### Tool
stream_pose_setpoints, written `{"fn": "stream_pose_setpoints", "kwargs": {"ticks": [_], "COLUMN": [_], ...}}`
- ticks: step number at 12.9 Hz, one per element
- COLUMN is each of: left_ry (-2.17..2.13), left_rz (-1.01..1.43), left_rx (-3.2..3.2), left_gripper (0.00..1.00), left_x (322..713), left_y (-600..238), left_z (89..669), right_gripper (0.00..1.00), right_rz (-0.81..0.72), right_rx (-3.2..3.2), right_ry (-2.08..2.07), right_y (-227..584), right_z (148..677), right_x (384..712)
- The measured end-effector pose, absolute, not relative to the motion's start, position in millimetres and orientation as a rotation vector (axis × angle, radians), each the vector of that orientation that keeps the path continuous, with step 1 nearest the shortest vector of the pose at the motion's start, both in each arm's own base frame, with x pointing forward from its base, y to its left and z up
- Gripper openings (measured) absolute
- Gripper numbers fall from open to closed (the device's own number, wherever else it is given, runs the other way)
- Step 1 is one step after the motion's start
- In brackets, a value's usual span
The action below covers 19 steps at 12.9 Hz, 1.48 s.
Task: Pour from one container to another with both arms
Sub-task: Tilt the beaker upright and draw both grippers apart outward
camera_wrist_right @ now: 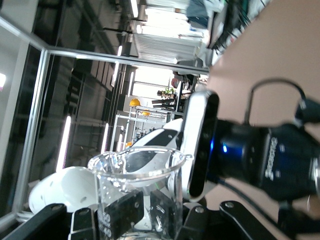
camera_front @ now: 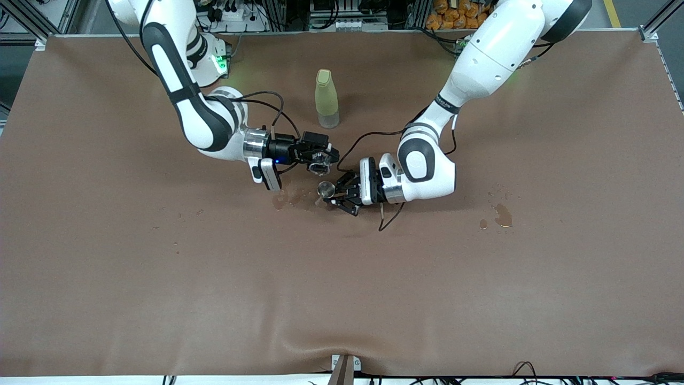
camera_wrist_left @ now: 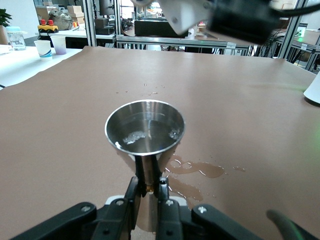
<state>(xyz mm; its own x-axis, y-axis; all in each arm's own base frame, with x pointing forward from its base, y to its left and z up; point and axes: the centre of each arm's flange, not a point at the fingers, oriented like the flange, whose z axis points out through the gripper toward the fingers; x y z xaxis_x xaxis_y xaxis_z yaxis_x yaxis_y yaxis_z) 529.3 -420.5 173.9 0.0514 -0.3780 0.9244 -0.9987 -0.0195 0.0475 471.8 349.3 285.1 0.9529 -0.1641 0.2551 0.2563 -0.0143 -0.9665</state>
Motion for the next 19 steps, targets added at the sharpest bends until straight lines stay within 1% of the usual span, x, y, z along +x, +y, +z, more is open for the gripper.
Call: {"fn": "stream_pose_setpoints", "kwargs": {"ticks": [2, 4, 7, 9, 11, 15, 17, 19], "left_ry": [-1.449, -1.461, -1.481, -1.506, -1.526, -1.547, -1.562, -1.578], "left_rz": [0.967, 0.961, 0.953, 0.951, 0.931, 0.878, 0.848, 0.815], "left_rx": [1.524, 1.535, 1.558, 1.563, 1.567, 1.536, 1.513, 1.491], "left_gripper": [0.19, 0.19, 0.18, 0.18, 0.18, 0.18, 0.18, 0.18], "left_x": [529, 528, 530, 533, 534, 535, 538, 542], "left_y": [-418, -408, -385, -366, -338, -259, -213, -162], "left_z": [174, 178, 189, 198, 204, 210, 212, 212], "right_gripper": [0.15, 0.15, 0.15, 0.15, 0.15, 0.15, 0.15, 0.15], "right_rz": [-0.449, -0.529, -0.669, -0.75, -0.776, -0.732, -0.729, -0.738], "right_rx": [-1.543, -1.54, -1.512, -1.483, -1.444, -1.373, -1.352, -1.332], "right_ry": [-0.183, -0.3, -0.505, -0.637, -0.75, -0.939, -0.966, -1.023], "right_y": [345, 335, 296, 262, 223, 101, 50, 17], "right_z": [291, 305, 352, 382, 400, 432, 444, 450], "right_x": [479, 492, 523, 536, 543, 555, 553, 548]}}
